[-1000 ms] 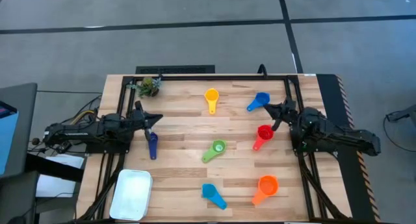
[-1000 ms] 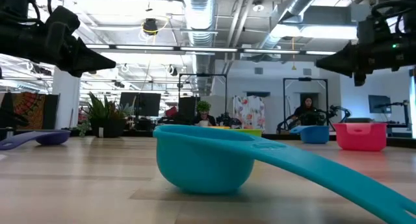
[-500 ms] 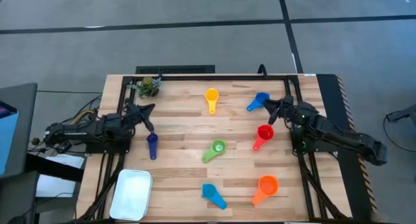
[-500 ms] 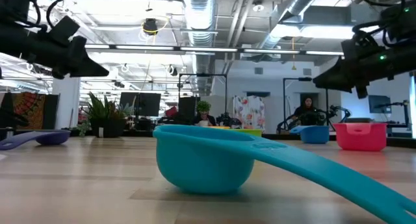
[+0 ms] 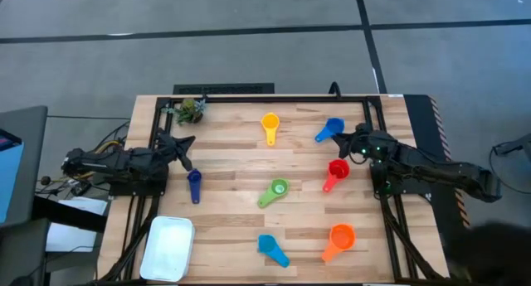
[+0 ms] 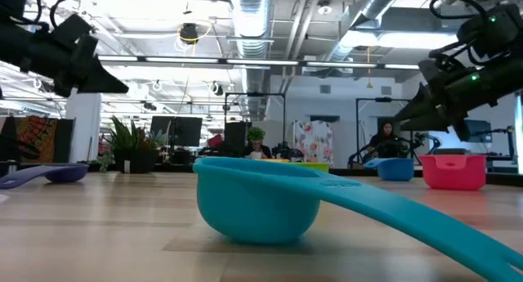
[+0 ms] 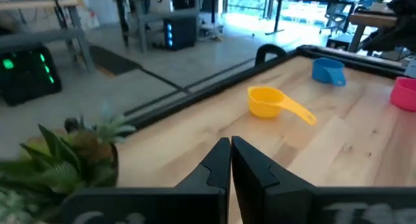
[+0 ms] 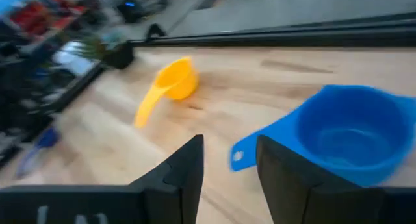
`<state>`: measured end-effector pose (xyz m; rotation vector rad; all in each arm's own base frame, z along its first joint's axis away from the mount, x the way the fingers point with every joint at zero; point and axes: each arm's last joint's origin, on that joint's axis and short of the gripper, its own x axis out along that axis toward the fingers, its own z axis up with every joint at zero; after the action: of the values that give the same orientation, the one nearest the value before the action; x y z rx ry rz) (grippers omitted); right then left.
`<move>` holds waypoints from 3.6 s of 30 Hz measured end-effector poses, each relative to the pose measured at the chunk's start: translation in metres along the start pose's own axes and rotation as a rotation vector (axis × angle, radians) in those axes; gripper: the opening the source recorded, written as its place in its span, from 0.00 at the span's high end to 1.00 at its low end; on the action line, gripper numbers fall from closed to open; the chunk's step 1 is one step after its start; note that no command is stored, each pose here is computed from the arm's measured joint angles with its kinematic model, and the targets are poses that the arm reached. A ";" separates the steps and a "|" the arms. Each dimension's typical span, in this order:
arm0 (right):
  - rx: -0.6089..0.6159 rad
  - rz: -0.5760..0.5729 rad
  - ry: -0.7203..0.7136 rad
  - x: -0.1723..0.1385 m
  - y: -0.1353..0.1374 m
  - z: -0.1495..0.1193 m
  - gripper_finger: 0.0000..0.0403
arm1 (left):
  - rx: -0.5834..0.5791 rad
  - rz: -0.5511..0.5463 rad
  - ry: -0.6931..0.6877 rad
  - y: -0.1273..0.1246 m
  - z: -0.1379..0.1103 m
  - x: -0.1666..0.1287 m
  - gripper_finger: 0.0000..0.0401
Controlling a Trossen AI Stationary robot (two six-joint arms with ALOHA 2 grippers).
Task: Nest measuring cups in basket
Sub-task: Stack the red measuring cup on top of the orange measuring cup
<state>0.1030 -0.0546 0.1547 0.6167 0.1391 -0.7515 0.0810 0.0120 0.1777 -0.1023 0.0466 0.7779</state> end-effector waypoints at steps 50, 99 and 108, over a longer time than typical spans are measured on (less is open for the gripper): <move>-0.227 -0.165 0.228 0.015 0.049 0.059 0.47 | -0.138 0.041 0.007 -0.022 -0.005 0.031 0.71; -0.205 -0.449 0.920 0.001 0.074 -0.020 0.96 | -0.039 -0.418 0.113 -0.153 0.005 0.134 0.64; -0.200 -0.271 1.005 -0.042 0.140 -0.002 0.97 | -0.048 -0.529 0.110 -0.202 0.009 0.136 0.64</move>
<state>0.1673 0.0508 0.2334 0.7442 1.2266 -0.6150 0.3197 -0.0345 0.1911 -0.1937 0.1009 0.2439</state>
